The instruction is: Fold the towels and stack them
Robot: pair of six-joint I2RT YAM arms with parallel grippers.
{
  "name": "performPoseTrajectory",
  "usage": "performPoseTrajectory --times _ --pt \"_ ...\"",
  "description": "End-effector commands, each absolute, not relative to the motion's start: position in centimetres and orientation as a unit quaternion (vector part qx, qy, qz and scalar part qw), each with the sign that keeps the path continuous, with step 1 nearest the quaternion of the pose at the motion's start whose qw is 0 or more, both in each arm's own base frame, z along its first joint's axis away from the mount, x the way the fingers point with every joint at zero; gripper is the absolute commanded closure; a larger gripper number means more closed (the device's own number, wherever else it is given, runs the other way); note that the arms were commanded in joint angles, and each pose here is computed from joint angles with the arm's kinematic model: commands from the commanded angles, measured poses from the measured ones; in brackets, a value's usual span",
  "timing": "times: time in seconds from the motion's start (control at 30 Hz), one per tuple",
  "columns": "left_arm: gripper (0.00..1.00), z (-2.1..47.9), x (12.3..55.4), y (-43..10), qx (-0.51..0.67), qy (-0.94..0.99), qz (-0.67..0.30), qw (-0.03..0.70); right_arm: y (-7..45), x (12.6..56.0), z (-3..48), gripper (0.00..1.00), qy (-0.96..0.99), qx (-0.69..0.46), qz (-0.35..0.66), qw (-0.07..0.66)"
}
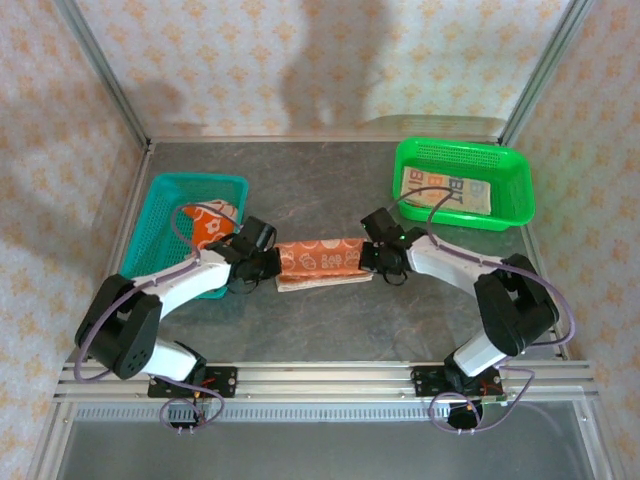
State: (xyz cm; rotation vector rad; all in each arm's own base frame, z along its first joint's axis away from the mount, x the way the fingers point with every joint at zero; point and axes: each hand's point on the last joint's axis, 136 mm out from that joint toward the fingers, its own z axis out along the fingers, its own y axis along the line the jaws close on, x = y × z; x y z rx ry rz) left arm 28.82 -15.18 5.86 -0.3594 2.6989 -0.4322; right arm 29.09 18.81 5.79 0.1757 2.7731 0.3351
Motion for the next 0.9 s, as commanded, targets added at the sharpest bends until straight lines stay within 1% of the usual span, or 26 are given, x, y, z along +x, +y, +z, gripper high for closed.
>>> performPoseTrajectory --times 0.0,0.13,0.3,0.53,0.7,0.73,0.77,0.83,0.87 --pt "1.0 7.5 28.4 -14.8 -0.15 0.958 -0.152 0.19 18.0 29.7 7.8 1.0 0.976 0.047 0.09 0.195" --pt "1.0 7.6 27.5 -15.2 -0.168 0.955 -0.163 0.184 17.8 29.9 7.9 1.0 0.977 0.036 0.078 0.194" --pt "1.0 6.6 26.2 -16.0 -0.18 0.953 -0.171 0.173 17.6 29.7 7.0 1.0 0.98 0.032 0.07 0.184" --pt "1.0 4.1 24.5 -15.8 -0.19 0.957 -0.154 0.152 17.4 29.1 4.8 1.0 0.984 0.033 0.061 0.162" --pt "1.0 2.6 24.3 -15.6 -0.178 0.964 -0.136 0.142 17.6 28.5 2.9 1.0 0.987 0.036 0.064 0.142" --pt "0.93 2.4 24.4 -15.6 -0.175 0.966 -0.132 0.139 17.6 28.4 2.7 1.0 0.988 0.036 0.066 0.138" --pt "0.82 2.3 24.5 -15.7 -0.172 0.967 -0.129 0.137 17.7 28.3 2.5 0.95 0.988 0.036 0.067 0.136" --pt "0.75 2.4 24.6 -15.8 -0.17 0.967 -0.13 0.134 17.7 28.3 2.7 0.75 0.987 0.033 0.069 0.138" --pt "0.7 2.6 24.7 -15.9 -0.168 0.967 -0.131 0.137 17.8 28.4 2.9 0.64 0.987 0.029 0.07 0.142"
